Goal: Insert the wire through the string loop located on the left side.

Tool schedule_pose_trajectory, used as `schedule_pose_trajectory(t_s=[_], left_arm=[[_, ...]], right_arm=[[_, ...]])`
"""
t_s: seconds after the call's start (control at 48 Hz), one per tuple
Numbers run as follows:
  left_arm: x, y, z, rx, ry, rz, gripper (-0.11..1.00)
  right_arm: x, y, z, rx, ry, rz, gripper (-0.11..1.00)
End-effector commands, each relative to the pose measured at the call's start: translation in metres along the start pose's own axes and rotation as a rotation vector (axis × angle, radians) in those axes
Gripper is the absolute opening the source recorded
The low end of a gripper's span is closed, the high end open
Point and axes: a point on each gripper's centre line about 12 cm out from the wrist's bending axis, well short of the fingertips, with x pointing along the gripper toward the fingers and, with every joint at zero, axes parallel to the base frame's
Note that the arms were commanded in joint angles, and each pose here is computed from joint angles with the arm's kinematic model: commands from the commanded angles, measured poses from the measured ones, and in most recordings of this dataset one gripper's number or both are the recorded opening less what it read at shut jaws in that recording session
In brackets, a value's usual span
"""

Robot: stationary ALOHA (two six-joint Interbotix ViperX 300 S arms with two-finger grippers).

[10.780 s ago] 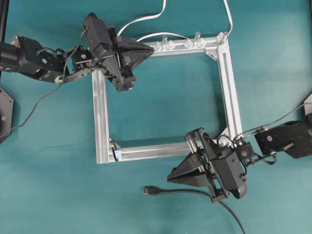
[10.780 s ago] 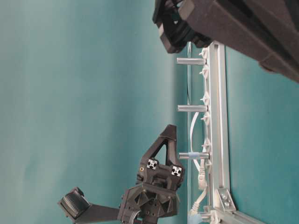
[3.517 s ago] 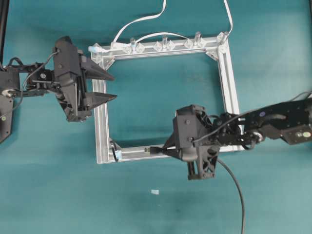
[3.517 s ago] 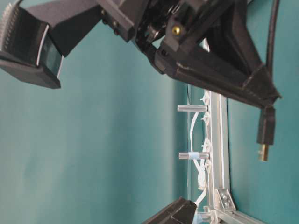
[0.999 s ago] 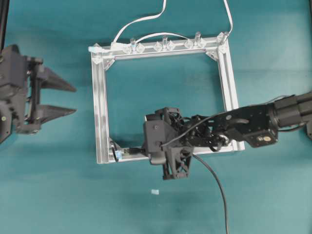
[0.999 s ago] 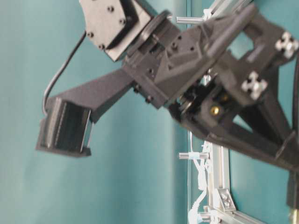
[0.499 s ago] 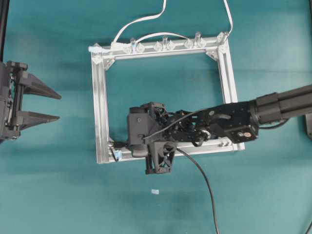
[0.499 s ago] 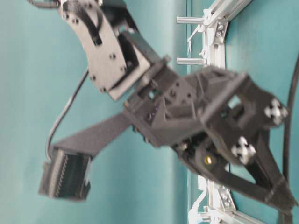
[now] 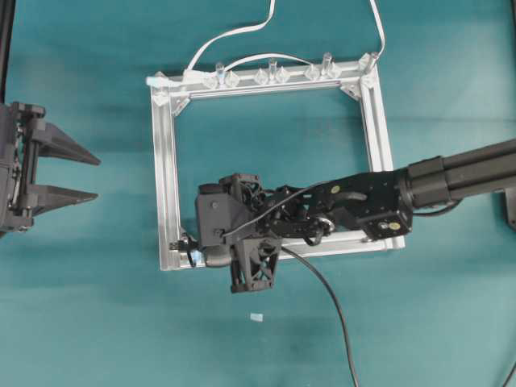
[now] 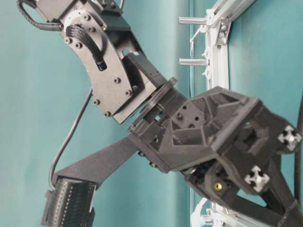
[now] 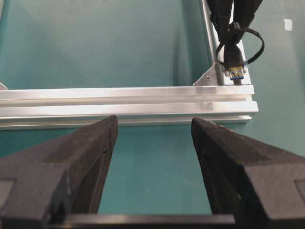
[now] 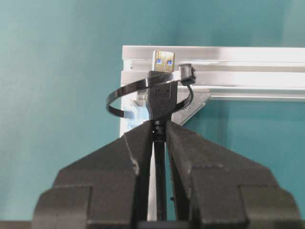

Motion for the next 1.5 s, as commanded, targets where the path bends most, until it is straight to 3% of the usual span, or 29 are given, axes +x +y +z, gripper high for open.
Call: schedule_pose_trajectory(t_s=[0.0, 0.416, 0.666, 0.937, 1.478], left_arm=[[0.0, -0.001, 0.005, 0.002, -0.012, -0.002, 0.64], [0.0, -0.001, 0.007, -0.001, -0.015, -0.003, 0.64], [0.004, -0.009, 0.008, 0.0, 0.005, -0.039, 0.64], [0.023, -0.025, 0.006, -0.003, 0.094, -0.094, 0.64], [0.072, -0.052, -0.005, 0.059, 0.275, -0.142, 0.64]], right_arm=[[-0.007, 0.005, 0.019, -0.009, -0.049, 0.009, 0.15], [-0.007, 0.005, 0.019, -0.009, -0.049, 0.01, 0.15], [-0.008, 0.006, 0.019, -0.007, -0.043, 0.015, 0.15], [-0.008, 0.008, 0.018, -0.009, -0.035, 0.022, 0.15], [-0.008, 0.01, 0.02, -0.011, -0.04, 0.026, 0.15]])
